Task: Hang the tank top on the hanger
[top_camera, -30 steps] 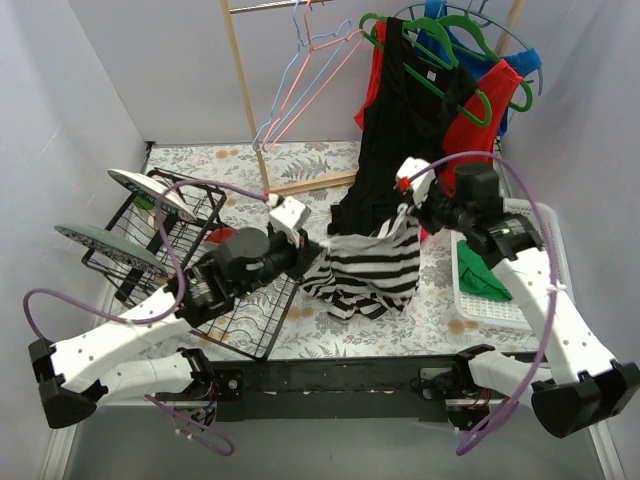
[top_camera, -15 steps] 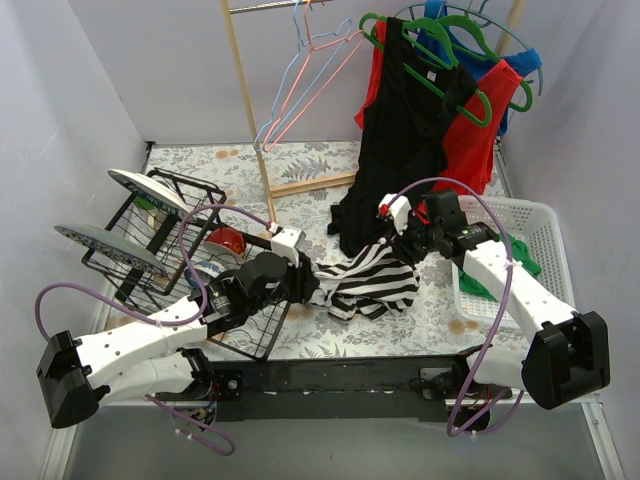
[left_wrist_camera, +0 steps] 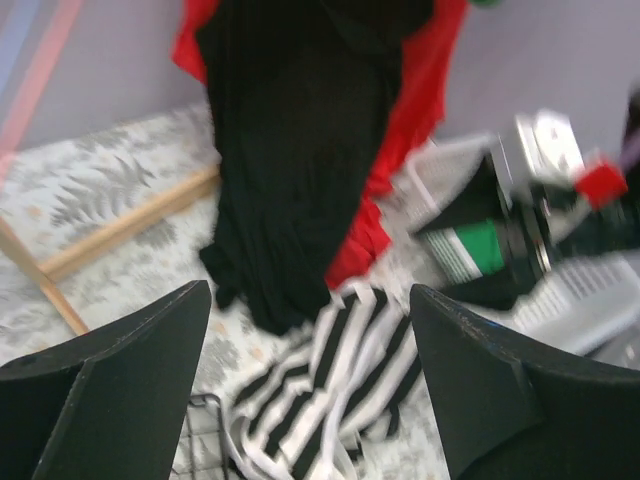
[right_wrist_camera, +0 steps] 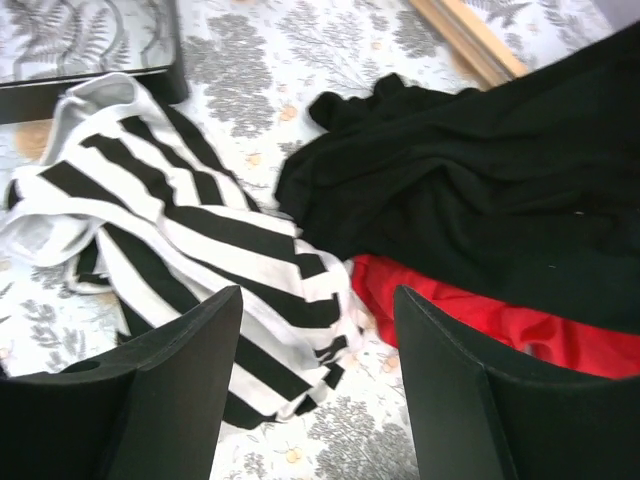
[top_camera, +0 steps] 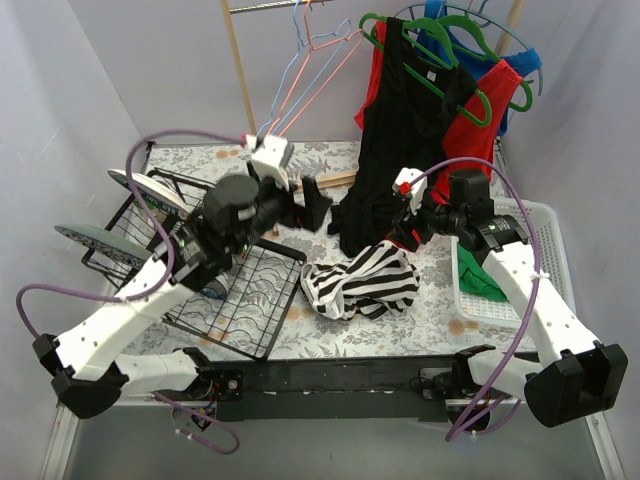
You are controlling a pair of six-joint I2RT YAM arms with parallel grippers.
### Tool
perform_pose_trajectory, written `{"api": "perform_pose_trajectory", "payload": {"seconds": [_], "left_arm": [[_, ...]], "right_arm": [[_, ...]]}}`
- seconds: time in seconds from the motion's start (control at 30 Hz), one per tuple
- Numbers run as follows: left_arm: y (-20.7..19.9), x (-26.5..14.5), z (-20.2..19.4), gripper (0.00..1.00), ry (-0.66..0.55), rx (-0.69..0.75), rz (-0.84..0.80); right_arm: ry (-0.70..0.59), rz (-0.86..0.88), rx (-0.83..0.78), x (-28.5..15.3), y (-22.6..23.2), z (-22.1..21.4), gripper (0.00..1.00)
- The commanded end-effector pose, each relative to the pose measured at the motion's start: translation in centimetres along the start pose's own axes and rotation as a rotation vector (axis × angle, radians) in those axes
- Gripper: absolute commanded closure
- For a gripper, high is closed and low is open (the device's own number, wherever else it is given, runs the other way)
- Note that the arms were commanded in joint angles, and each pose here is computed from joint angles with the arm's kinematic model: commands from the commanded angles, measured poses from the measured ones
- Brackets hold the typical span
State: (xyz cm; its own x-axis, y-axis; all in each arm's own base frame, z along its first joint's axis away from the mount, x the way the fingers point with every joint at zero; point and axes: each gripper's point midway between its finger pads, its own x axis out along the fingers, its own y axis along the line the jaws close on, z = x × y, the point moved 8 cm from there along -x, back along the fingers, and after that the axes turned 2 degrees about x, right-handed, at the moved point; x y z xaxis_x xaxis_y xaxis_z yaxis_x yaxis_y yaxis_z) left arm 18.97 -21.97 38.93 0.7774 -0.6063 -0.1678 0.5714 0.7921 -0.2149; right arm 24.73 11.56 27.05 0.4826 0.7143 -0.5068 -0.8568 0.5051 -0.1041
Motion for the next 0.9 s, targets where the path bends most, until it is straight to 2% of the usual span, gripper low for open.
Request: {"api": "perform_pose_trajectory", "payload": {"seconds": [0.0,0.17,0.2,0.23,0.33,0.57,0.87], "left_arm": [[3.2,2.3,5.7,0.2,-0.014,0.057,0.06],[5.7,5.1,11.1,0.23,-0.081,-0.002,0.046],[6.1,6.6,11.0,0.23,-0.057,-0.019,0.022],[6.2,6.5,12.7,0.24,-0.098,-0.044,0.007],[7.6,7.9,13.9,0.26,-0.111,-0.104,-0.036],[9.8,10.5,14.8,0.29,-0.125,-0.107,-0.009],[11.7,12.6,13.8,0.36,-0.104,-0.056,0.083]], "right_arm": [[-0.061,0.146,0.079,0.5,0.9,-1.7,0.3],[-0.108,0.238,0.143,0.8,1.6,-3.8,0.3],[-0.111,0.254,0.152,1.0,1.7,-4.0,0.3],[-0.126,0.28,0.16,1.1,1.9,-4.1,0.31],[-0.121,0.31,0.19,1.6,2.3,-5.3,0.31],[-0.139,0.335,0.2,1.4,2.6,-5.8,0.31],[-0.144,0.359,0.197,1.3,3.0,-6.1,0.31]]}}
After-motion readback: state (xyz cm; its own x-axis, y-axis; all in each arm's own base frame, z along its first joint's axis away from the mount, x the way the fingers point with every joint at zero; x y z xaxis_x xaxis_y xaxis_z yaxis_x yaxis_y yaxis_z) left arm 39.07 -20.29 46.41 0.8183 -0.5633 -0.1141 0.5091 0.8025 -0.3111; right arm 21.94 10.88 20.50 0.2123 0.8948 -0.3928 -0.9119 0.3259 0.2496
